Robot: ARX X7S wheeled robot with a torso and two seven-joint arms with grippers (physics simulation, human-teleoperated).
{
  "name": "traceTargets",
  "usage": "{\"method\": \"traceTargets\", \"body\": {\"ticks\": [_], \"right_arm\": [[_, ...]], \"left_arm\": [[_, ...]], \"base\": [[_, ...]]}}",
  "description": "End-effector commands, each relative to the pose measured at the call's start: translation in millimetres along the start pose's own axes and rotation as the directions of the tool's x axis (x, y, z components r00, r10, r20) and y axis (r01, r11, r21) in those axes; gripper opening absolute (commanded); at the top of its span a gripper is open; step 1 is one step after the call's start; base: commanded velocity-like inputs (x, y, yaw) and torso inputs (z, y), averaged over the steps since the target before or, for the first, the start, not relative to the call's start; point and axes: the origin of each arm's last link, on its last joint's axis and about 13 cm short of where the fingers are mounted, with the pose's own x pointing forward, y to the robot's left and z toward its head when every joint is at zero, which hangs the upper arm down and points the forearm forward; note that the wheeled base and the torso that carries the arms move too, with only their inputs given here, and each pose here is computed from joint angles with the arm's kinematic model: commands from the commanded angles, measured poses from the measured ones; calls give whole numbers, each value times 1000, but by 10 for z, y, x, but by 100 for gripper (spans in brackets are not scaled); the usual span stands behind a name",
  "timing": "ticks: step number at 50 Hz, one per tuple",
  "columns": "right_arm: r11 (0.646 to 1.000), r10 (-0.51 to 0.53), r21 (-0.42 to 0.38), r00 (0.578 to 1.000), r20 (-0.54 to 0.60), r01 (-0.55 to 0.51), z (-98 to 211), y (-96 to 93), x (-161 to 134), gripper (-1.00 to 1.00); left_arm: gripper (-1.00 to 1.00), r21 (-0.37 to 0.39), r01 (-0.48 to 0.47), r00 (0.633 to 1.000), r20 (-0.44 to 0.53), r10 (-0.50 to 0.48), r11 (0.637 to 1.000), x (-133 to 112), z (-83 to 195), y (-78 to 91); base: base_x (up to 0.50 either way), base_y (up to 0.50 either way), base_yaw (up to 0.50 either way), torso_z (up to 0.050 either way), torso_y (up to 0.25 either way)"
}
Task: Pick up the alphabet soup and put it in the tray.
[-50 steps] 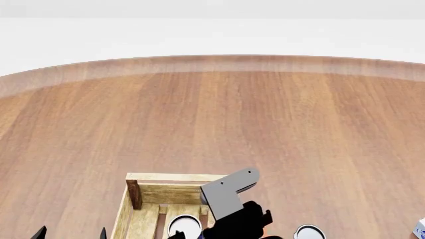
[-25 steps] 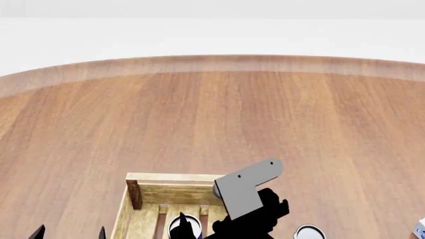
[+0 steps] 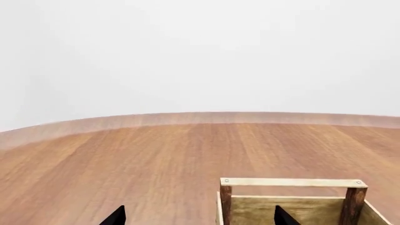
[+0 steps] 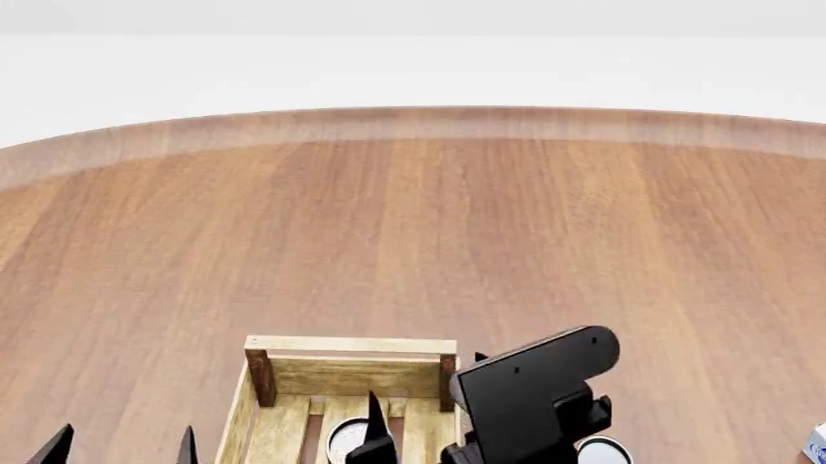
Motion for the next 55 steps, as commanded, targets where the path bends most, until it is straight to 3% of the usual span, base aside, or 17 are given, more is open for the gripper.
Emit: {"method": "traceTargets", "body": {"ticks": [1,16,23,31,41,55], "right_arm": [[999,-47,-24,994,96,49,53,44,-206,100],[995,-76,-40,966,249,89,122,94,-379,100],[992,-119,-1,936,331,127,170,72,-420,100],[984,-136,-58,920,368,169,167,100,-455,100],[982,-143,-44,882,449,181,212,119,-521,100],[981,-155,-32,861,484,194,221,140,-610,100]], "left_arm": [[100,-12,8,1000,27,-8,1000,-41,104,-10],[100,-24,17,998,63,-15,1000,-80,241,-8],[100,-34,18,997,79,-16,999,-95,312,-4],[100,-52,24,993,114,-18,998,-137,446,-1],[100,-67,33,990,142,-23,997,-182,563,-1],[100,-82,39,983,182,-23,996,-249,704,2]], "base": [[0,0,0,0,0],[0,0,0,0,0],[0,0,0,0,0],[0,0,0,0,0],[0,0,0,0,0],[0,0,0,0,0]]}}
